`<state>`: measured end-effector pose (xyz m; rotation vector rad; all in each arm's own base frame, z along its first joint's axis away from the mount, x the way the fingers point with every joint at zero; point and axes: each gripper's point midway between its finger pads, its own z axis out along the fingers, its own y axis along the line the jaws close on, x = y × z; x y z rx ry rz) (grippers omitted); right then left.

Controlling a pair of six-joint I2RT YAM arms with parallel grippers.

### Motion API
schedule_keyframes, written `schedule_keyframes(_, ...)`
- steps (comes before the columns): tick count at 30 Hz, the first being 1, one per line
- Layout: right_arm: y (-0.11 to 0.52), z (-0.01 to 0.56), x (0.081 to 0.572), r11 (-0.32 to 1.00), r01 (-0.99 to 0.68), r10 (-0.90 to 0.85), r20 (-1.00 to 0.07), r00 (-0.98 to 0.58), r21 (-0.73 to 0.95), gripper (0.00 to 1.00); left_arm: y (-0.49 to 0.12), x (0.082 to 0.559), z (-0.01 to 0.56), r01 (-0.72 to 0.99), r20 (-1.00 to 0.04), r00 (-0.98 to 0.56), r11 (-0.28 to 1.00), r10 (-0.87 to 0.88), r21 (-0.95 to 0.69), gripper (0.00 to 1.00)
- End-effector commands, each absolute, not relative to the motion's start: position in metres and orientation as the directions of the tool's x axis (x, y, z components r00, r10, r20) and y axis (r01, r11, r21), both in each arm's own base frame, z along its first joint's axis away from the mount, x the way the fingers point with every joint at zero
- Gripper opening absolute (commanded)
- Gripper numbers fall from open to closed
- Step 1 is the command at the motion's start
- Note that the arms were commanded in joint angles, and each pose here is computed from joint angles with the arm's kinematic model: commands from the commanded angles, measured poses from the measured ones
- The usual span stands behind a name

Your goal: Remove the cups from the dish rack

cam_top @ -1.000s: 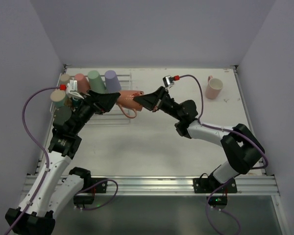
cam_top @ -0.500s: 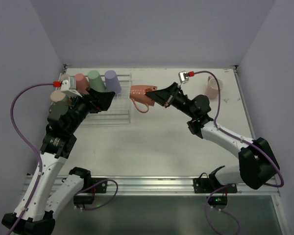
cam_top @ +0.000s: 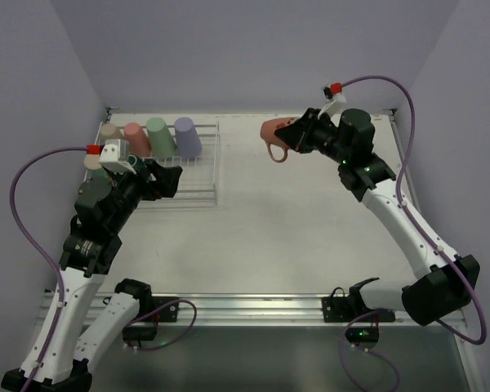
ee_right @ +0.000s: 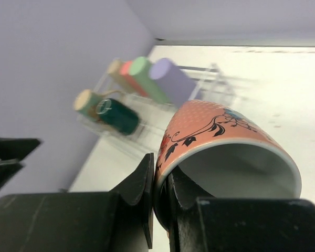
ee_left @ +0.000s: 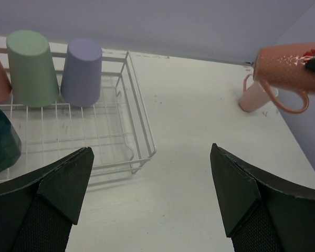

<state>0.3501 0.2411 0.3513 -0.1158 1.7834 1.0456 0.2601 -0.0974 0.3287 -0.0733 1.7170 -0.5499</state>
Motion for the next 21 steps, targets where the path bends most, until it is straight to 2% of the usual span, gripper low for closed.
schedule_keyframes(1,0.203,0.341,0.380,0.804,-0.452,0.193,-0.888,-0.417,0.387,0.00,-0.089,0.259,0.316,0.240,-0.937,-0.224,0.916,-0.269,-0.320,1.00)
schedule_keyframes(3,0.184,0.334,0.394,0.879,-0.387,0.093,-0.897,-0.432,0.277,0.00,-0.093,0.260,0.305,0.254,-0.936,-0.245,0.915,-0.254,-0.315,1.00)
schedule_keyframes(4,0.174,0.312,0.412,0.921,-0.318,0.053,-0.882,-0.468,0.223,0.00,-0.095,0.262,0.303,0.264,-0.936,-0.249,0.912,-0.250,-0.313,1.00)
schedule_keyframes(8,0.149,0.279,0.441,0.971,-0.235,-0.104,-0.803,-0.587,0.046,0.00,-0.107,0.262,0.295,0.311,-0.924,-0.279,0.886,-0.262,-0.345,1.00)
schedule_keyframes(11,0.132,0.253,0.462,0.981,-0.188,-0.157,-0.737,-0.658,-0.041,0.00,-0.116,0.260,0.289,0.351,-0.917,-0.290,0.861,-0.272,-0.367,1.00)
schedule_keyframes(21,0.092,0.180,0.505,0.986,-0.142,-0.168,-0.594,-0.787,-0.090,0.00,-0.123,0.264,0.252,0.339,-0.924,-0.334,0.891,-0.186,-0.302,1.00)
